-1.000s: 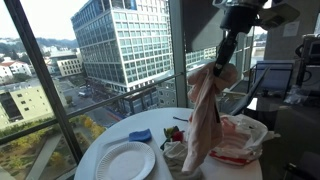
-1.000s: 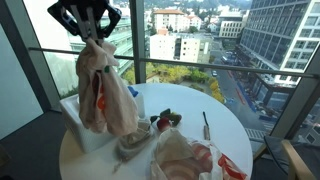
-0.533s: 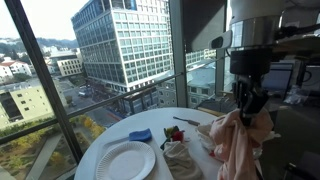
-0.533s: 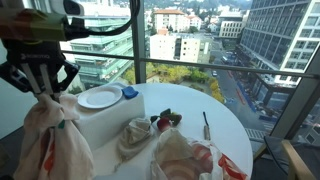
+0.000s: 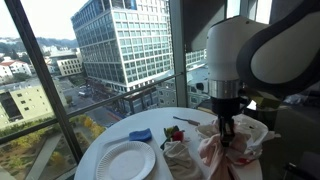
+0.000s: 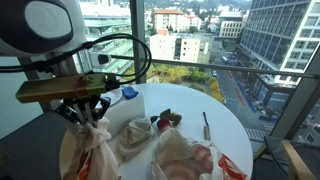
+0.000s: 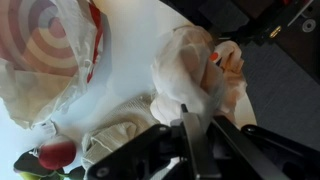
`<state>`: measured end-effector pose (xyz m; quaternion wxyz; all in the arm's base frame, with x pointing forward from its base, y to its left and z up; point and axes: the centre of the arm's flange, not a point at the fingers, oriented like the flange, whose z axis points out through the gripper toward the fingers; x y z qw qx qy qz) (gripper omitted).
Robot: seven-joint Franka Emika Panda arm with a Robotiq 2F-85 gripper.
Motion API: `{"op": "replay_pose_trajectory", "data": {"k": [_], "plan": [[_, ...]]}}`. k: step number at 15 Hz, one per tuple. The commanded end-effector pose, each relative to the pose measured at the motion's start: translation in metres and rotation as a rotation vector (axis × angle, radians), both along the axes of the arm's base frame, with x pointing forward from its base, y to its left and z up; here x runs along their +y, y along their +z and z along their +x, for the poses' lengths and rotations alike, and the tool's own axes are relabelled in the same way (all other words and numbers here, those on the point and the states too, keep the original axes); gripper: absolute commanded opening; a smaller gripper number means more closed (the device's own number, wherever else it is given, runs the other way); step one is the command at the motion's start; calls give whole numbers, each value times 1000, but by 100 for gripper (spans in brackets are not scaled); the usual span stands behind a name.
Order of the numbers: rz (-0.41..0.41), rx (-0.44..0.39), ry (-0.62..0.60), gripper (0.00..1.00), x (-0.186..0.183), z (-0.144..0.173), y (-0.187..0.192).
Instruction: Put the towel on the table
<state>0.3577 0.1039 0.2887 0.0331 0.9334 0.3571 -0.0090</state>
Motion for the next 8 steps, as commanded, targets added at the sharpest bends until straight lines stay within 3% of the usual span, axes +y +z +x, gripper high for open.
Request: {"op": "replay_pose_trajectory", "data": {"k": [1, 4, 8], "plan": [[-23, -124, -52, 5, -7, 30, -34], [-34, -275, -85, 5, -15, 49, -37], [-113, -350, -109, 6, -32, 71, -48]]}}
